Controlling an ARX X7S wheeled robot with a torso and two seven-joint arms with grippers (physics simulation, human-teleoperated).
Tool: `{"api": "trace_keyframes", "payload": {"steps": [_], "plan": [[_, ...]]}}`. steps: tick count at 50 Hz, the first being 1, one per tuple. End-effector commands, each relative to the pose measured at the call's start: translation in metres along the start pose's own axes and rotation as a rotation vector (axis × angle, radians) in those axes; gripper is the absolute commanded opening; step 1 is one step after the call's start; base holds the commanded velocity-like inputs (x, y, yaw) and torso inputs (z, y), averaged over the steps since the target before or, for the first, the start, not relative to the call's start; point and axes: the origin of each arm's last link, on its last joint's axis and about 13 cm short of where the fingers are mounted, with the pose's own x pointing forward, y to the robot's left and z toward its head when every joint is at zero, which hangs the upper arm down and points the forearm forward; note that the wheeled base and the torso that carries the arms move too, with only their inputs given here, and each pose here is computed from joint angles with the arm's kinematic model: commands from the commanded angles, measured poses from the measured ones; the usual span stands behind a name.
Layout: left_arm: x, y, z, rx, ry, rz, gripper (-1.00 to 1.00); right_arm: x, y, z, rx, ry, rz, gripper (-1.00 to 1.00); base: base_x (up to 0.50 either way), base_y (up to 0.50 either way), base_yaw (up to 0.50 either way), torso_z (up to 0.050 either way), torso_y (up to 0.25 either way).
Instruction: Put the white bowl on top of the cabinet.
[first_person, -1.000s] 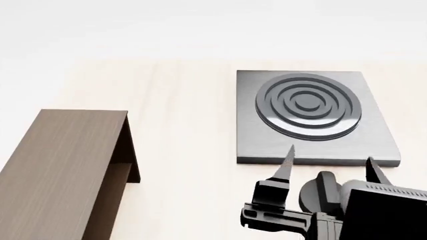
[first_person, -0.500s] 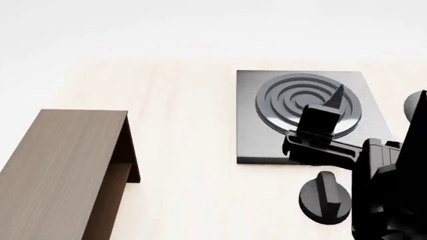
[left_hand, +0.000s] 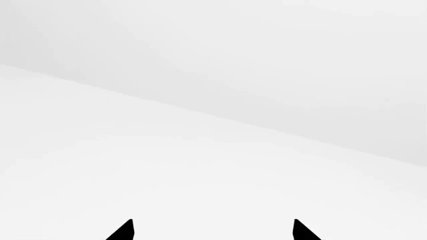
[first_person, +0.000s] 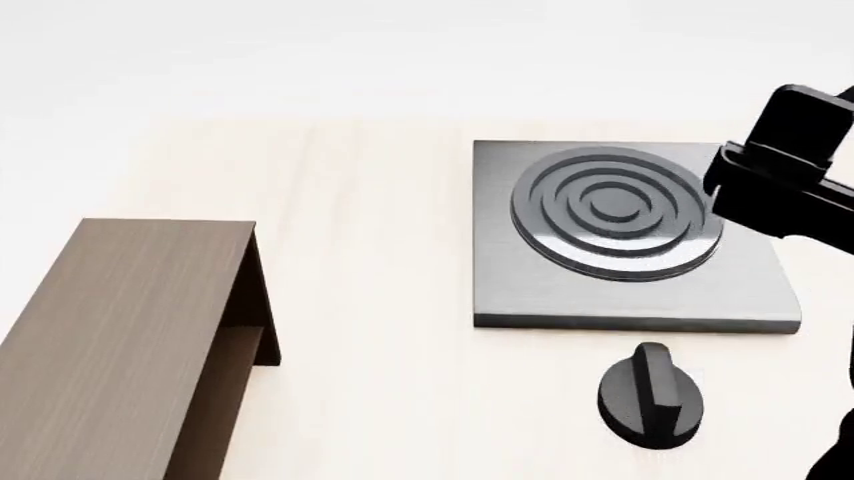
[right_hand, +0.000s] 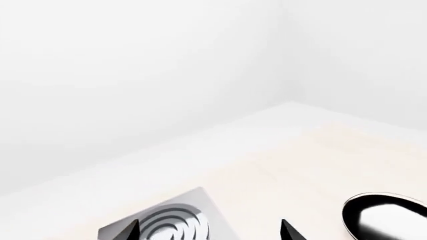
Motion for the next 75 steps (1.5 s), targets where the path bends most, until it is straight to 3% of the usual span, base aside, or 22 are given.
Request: {"api": "trace_keyframes", "payload": {"steps": [1, 7, 31, 75], "plan": [[0.000, 0.000, 0.000, 0.001, 0.001, 0.001, 1.00, 0.002, -0.015, 0.013, 0.034, 0.100, -0.190, 1.00, 0.00, 0.00, 0.00, 0.000, 0.000], [0.000, 0.001, 0.000, 0.000, 0.002, 0.002, 1.00, 0.003, -0.026, 0.021, 0.053, 0.101, -0.298, 1.00, 0.00, 0.00, 0.00, 0.000, 0.000], [0.000, 0.001, -0.001, 0.001, 0.002, 0.004, 1.00, -0.007, -0.068, 0.005, 0.131, 0.167, -0.509, 1.00, 0.00, 0.00, 0.00, 0.000, 0.000], [0.001, 0.001, -0.001, 0.000, 0.005, 0.006, 1.00, 0.018, -0.091, -0.030, 0.234, 0.222, -0.730, 1.00, 0.00, 0.00, 0.00, 0.000, 0.000]]}}
